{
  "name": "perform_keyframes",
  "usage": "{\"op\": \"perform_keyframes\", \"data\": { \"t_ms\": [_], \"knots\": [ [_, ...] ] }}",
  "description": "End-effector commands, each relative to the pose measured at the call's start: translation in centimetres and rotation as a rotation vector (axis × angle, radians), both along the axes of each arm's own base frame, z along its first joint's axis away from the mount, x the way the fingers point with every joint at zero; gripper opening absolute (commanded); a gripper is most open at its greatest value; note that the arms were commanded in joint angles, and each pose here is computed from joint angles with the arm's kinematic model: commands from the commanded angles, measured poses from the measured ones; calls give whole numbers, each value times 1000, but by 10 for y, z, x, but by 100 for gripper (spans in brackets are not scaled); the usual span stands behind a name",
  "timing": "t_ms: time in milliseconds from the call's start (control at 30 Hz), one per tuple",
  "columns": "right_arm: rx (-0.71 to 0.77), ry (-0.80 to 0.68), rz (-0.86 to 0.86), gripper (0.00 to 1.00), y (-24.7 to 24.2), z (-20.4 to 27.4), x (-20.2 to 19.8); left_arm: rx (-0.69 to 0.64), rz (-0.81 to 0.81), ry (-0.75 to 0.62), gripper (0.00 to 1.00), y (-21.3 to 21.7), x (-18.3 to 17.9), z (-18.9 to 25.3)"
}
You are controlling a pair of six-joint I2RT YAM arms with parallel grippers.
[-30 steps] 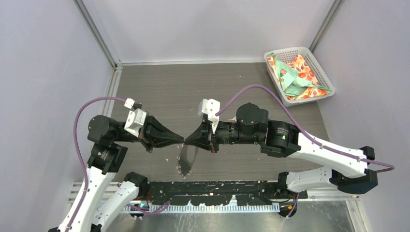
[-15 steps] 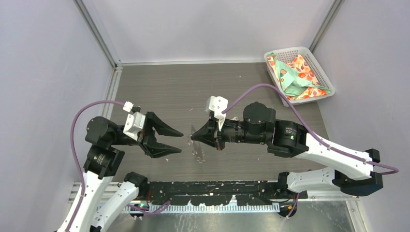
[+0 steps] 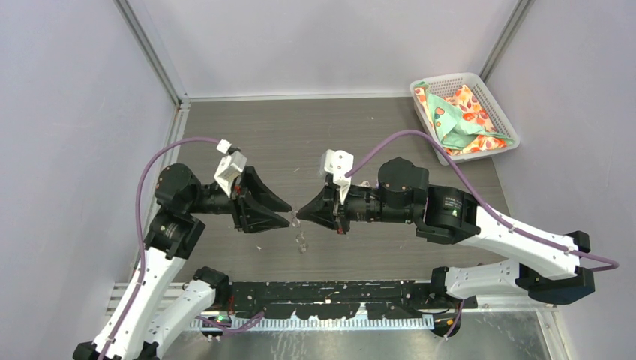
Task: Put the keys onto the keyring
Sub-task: Adjust the keyring.
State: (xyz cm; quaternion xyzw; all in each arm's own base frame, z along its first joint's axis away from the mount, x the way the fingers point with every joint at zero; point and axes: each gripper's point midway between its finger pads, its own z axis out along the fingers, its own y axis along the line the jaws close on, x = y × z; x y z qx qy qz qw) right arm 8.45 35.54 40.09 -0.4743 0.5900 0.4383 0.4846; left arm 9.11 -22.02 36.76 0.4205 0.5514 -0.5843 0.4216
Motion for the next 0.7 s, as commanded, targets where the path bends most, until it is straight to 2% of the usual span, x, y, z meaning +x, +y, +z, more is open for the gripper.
{"op": "perform_keyframes", "data": {
  "t_ms": [0,367,667],
  "knots": [
    [127,-46,13,1,-1,41,-2,-12,-75,29,41,1,-14,7],
    [115,-73,18,1,11,38,2,-5,-181,2,34,3,-34,9],
    [103,-90,31,1,21,37,-3,-7,-152,9,24,1,-26,7]
  ]
}}
